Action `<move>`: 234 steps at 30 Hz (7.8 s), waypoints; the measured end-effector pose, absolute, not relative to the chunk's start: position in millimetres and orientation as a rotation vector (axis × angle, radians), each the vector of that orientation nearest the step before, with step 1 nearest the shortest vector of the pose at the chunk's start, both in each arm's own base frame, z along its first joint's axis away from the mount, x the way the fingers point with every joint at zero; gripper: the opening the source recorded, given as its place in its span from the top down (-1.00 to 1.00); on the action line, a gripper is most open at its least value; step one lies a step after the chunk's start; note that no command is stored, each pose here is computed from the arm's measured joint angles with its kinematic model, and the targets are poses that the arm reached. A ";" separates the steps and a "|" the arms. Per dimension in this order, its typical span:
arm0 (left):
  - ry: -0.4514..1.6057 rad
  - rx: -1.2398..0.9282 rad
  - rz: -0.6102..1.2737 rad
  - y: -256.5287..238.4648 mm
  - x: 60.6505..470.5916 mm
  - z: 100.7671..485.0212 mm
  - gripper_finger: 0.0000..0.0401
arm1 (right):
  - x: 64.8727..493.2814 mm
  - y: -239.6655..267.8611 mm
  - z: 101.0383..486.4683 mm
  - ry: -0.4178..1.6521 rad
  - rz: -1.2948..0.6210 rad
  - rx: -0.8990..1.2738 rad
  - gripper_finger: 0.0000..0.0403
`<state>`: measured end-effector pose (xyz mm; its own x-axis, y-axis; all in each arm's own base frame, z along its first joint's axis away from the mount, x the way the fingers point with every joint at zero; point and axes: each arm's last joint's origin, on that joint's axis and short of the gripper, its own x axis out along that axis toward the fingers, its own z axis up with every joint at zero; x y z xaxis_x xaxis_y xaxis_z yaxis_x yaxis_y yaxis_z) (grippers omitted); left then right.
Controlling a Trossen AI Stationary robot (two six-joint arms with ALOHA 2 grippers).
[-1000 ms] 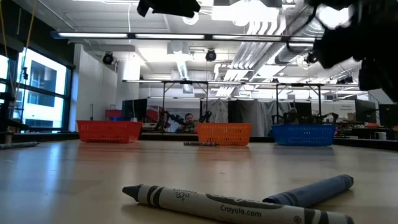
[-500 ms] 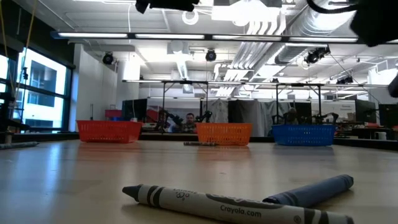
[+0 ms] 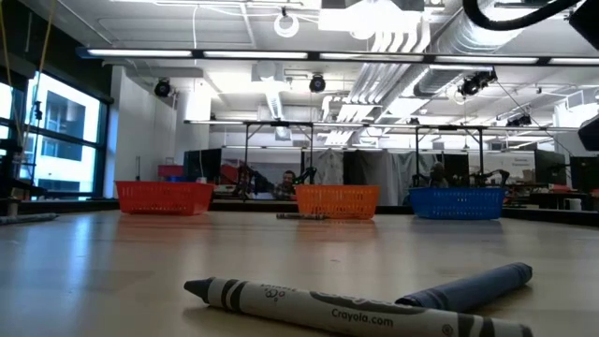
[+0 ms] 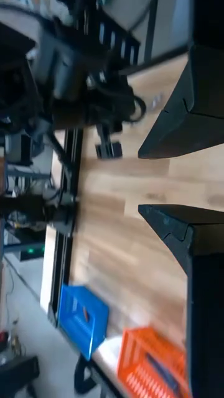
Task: Sort crayons
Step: Put the gray crayon into the red bin
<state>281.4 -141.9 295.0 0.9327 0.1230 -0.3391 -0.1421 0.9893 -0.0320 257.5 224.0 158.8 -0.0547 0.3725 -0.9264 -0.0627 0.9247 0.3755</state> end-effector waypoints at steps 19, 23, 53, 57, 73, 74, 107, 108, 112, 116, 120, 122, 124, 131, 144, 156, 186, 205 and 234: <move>0.333 -0.042 0.096 -154.2 275.3 296.1 0.43 | 263.0 239.7 153.2 1.506 0.419 0.062 0.21; 0.333 -0.036 0.095 -154.1 275.3 296.1 0.43 | 263.6 237.8 152.7 1.478 0.386 0.003 0.21; 0.334 -0.036 0.095 -154.1 275.3 296.0 0.43 | 260.6 239.2 128.9 1.485 0.294 -0.192 0.93; 0.334 -0.036 0.095 -154.1 275.3 296.0 0.43 | 260.6 239.1 129.0 1.487 0.284 -0.179 0.92; 0.347 0.002 0.092 -154.0 275.0 294.7 0.43 | 251.7 178.2 222.2 1.256 -0.021 -0.247 0.99; 0.351 0.019 0.090 -153.9 274.8 294.3 0.43 | 251.5 171.8 231.2 1.212 -0.047 -0.262 0.99; 0.423 0.478 1.153 -35.8 275.7 311.2 0.43 | 202.8 34.0 358.3 0.661 -0.719 -0.367 1.00; 0.437 0.459 1.140 -27.4 277.8 309.5 0.43 | 203.4 29.3 358.2 0.669 -0.740 -0.364 1.00; 0.486 0.332 0.945 1.2 289.0 302.8 0.43 | 207.8 13.4 351.4 0.690 -0.801 -0.343 1.00; 0.467 0.263 0.772 14.7 305.4 297.2 0.43 | 218.8 2.2 333.1 0.699 -0.767 -0.327 1.00; 0.372 0.316 0.614 13.1 320.9 301.7 0.43 | 232.2 -2.4 316.8 0.654 -0.671 -0.361 1.00; 0.317 0.334 0.549 7.7 323.5 307.0 0.43 | 236.5 -3.1 314.3 0.616 -0.637 -0.365 1.00; 0.271 0.337 0.487 1.0 324.8 311.3 0.43 | 239.2 -2.9 316.2 0.574 -0.612 -0.379 1.00; 0.012 0.428 0.263 -25.8 326.2 336.1 0.43 | 238.1 -2.0 355.5 0.258 -0.507 -0.423 1.00; -0.232 0.495 0.215 -39.0 321.8 358.8 0.43 | 229.8 -5.5 382.2 -0.035 -0.149 -0.298 1.00; -0.251 0.493 0.113 -30.9 323.9 357.6 0.34 | 246.9 -4.4 370.1 0.003 -0.102 -0.292 1.00; -0.258 0.436 0.144 -21.0 324.4 358.8 0.22 | 267.9 -0.6 362.9 -0.059 0.019 -0.361 1.00; -0.252 0.411 0.140 -21.0 324.8 357.8 0.22 | 283.2 0.0 357.0 -0.105 0.038 -0.371 1.00; -0.231 0.441 0.150 -20.8 325.2 356.3 0.98 | 284.3 -0.5 356.4 -0.104 0.033 -0.321 0.69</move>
<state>325.2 -20.8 356.3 0.9629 0.0933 0.2533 -0.1929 0.8941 0.4042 284.3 -0.5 356.4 0.9941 0.0492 0.0969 -0.0161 0.9484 -0.3167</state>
